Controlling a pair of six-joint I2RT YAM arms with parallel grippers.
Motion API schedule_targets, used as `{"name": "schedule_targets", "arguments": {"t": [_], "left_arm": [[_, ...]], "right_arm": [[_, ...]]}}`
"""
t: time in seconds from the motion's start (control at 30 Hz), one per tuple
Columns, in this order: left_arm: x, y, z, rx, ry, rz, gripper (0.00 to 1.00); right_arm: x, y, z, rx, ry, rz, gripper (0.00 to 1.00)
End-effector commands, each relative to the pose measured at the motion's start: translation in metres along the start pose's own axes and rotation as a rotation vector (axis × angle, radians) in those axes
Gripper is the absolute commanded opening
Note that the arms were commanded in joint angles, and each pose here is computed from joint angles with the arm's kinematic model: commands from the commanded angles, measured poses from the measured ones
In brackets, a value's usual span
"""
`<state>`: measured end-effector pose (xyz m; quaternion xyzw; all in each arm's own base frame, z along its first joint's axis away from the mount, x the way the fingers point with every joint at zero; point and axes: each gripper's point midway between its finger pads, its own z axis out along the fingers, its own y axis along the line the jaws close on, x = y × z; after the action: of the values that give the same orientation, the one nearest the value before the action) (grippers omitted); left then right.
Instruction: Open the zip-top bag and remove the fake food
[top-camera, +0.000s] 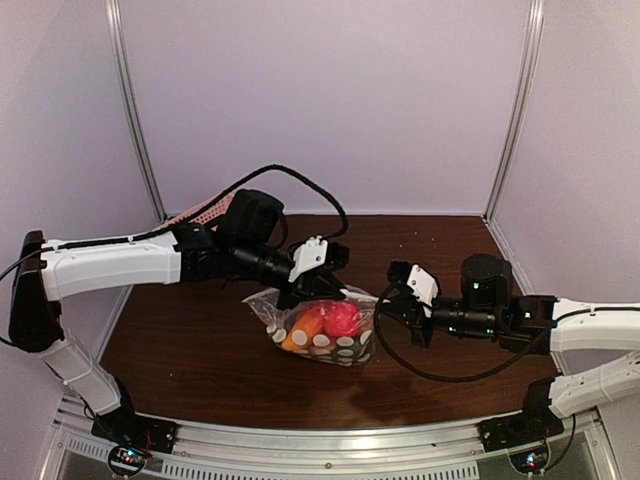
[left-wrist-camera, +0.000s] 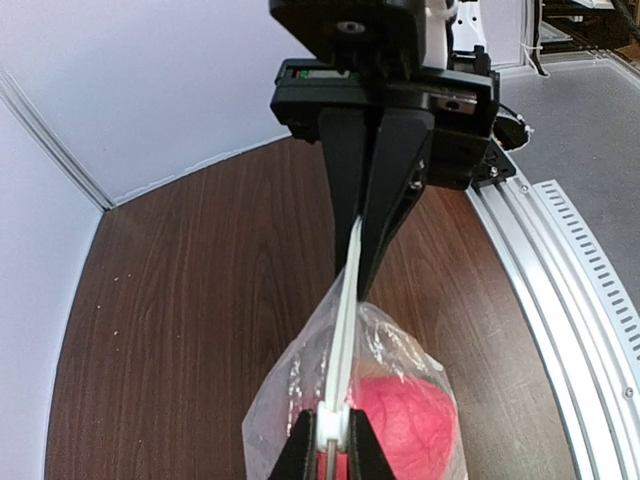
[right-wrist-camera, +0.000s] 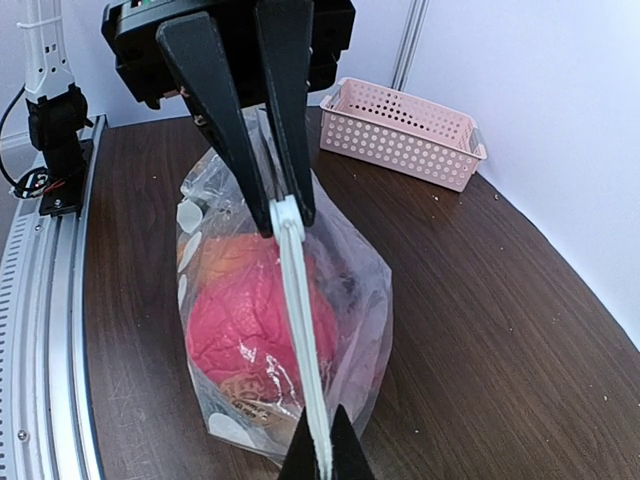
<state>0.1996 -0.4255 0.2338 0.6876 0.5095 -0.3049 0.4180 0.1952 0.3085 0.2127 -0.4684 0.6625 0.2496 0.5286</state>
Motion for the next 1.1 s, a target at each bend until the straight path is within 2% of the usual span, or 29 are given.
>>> {"name": "schedule_targets", "arguments": {"t": [0.0, 0.33, 1.07], "left_arm": [[0.032, 0.017, -0.024, -0.102, 0.109, -0.045, 0.04], [0.055, 0.025, -0.058, -0.230, 0.180, -0.090, 0.04], [0.112, 0.017, -0.117, -0.358, 0.351, -0.226, 0.04]], "right_arm": [[0.009, -0.012, -0.008, 0.077, 0.027, 0.015, 0.00], [0.013, -0.033, -0.017, 0.209, 0.018, 0.050, 0.00], [0.012, -0.074, -0.046, 0.450, 0.009, 0.105, 0.00]]}}
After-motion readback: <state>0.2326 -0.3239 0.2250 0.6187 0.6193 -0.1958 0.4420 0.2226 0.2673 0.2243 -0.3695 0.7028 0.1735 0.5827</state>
